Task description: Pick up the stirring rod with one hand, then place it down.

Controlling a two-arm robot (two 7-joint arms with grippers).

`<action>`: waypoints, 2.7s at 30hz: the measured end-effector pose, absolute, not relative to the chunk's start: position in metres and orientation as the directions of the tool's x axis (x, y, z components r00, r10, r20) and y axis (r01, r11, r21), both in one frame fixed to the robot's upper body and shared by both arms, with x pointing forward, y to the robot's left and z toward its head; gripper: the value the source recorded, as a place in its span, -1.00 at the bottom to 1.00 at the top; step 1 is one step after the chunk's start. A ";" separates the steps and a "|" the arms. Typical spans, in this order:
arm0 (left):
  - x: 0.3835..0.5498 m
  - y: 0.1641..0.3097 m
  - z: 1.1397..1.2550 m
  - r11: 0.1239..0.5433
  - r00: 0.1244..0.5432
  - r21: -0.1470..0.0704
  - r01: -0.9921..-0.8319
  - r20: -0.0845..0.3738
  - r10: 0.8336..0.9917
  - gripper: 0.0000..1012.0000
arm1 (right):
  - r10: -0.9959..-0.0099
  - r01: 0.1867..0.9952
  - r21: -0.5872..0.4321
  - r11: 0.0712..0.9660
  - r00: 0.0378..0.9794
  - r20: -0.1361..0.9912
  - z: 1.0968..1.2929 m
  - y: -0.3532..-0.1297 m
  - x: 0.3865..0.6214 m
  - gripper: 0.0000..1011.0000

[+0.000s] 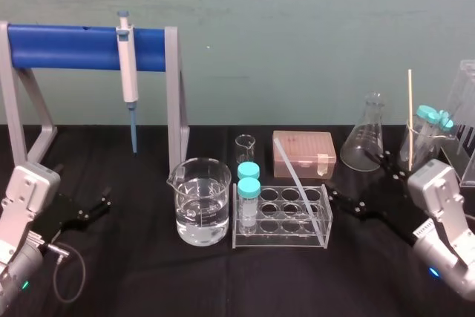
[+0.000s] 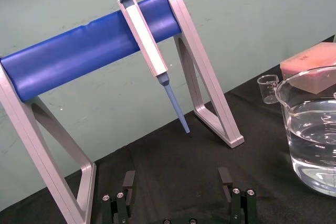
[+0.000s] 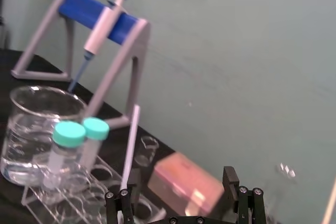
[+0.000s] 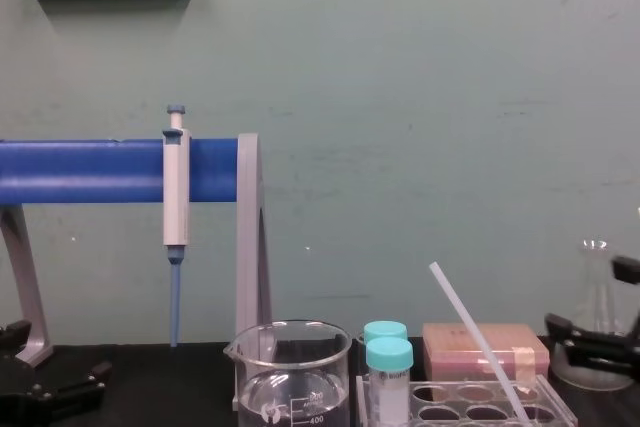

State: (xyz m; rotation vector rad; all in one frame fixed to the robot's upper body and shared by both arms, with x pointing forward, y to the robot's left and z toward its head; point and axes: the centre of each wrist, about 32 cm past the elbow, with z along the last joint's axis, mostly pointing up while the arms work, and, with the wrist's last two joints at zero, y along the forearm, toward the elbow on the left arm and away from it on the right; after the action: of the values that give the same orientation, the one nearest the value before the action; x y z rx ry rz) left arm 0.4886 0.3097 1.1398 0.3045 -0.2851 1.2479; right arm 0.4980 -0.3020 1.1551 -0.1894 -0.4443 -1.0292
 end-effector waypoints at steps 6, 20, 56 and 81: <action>0.489 0.310 1.140 0.287 0.292 0.070 -0.955 0.374 0.880 0.98 | -0.746 0.819 0.079 0.568 0.471 0.470 1.161 -0.299 0.512 0.98; 0.489 0.310 1.140 0.287 0.292 0.070 -0.955 0.374 0.880 0.98 | -0.688 0.732 0.057 0.679 0.606 0.399 1.160 -0.292 0.555 0.98; 0.489 0.310 1.140 0.287 0.292 0.070 -0.955 0.374 0.880 0.98 | -0.572 0.573 0.004 0.820 0.820 0.024 1.137 -0.280 0.613 0.98; 0.489 0.310 1.140 0.287 0.292 0.070 -0.955 0.374 0.880 0.98 | -0.583 0.584 -0.004 0.812 0.812 0.029 1.137 -0.280 0.612 0.81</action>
State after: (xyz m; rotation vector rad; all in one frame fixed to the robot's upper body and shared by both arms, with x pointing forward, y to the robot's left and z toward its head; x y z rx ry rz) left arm 0.4886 0.3097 1.1398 0.3044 -0.2851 1.2479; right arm 0.6123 -0.2804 1.1373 -0.0129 -0.0272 -0.6230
